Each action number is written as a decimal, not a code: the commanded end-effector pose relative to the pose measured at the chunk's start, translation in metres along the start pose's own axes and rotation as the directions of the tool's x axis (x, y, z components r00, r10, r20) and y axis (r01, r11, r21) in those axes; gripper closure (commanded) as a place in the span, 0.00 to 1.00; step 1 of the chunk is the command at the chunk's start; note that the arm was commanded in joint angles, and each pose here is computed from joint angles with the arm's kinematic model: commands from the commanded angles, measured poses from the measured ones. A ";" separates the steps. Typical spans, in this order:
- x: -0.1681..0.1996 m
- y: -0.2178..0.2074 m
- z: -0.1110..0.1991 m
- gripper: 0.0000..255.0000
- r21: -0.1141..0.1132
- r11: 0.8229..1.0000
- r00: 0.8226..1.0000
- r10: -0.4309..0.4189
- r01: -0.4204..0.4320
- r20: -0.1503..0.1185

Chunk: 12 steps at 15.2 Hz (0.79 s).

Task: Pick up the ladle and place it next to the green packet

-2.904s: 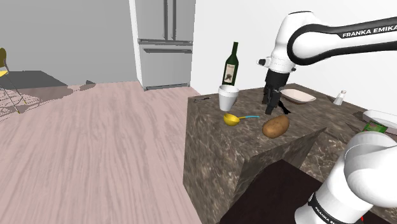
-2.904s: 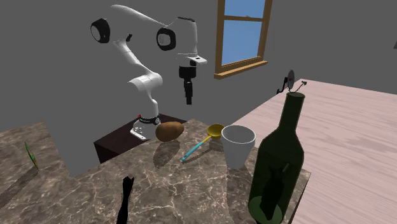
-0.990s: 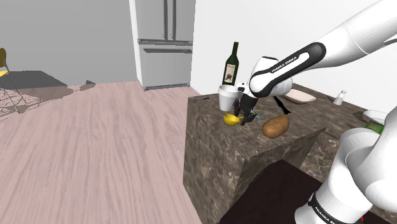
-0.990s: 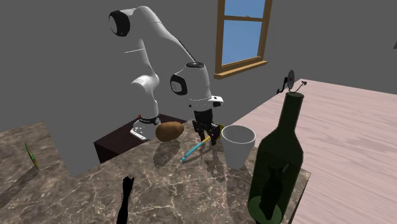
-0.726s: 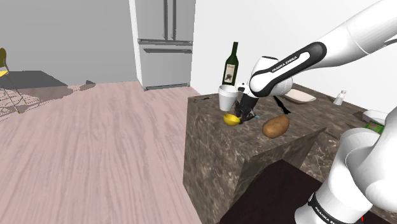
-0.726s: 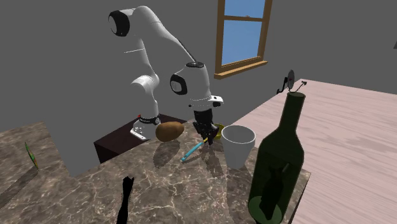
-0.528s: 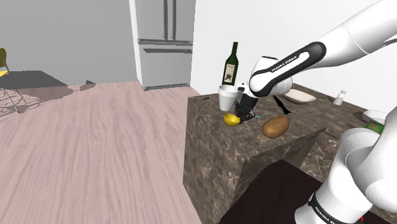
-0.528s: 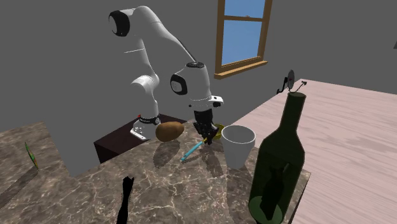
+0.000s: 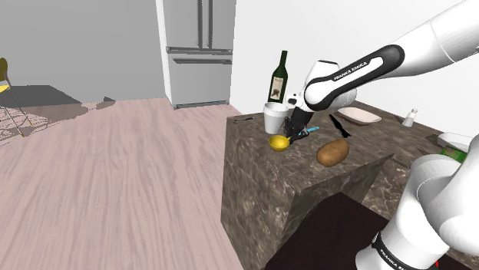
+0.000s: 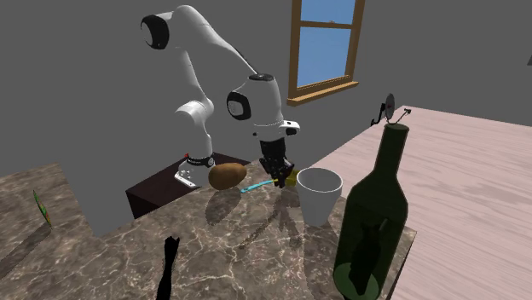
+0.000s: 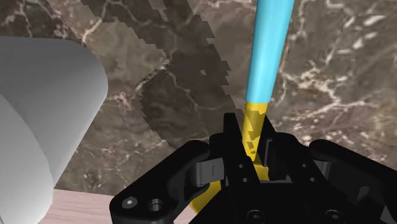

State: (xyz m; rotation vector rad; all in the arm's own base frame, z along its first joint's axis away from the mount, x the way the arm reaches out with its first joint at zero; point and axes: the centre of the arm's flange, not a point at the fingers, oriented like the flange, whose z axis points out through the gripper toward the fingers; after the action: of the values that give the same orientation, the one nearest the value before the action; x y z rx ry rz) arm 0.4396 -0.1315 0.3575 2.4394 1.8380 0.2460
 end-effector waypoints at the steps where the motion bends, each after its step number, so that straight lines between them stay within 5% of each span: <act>1: 0.001 0.001 -0.011 1.00 0.000 1.000 1.000 0.000 0.000 0.001; 12: 0.006 0.011 -0.068 1.00 0.000 1.000 1.000 0.000 0.000 0.001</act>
State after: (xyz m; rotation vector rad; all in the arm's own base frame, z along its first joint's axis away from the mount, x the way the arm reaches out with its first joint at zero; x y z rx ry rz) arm 0.4390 -0.1315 0.4206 2.4390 1.8378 0.2458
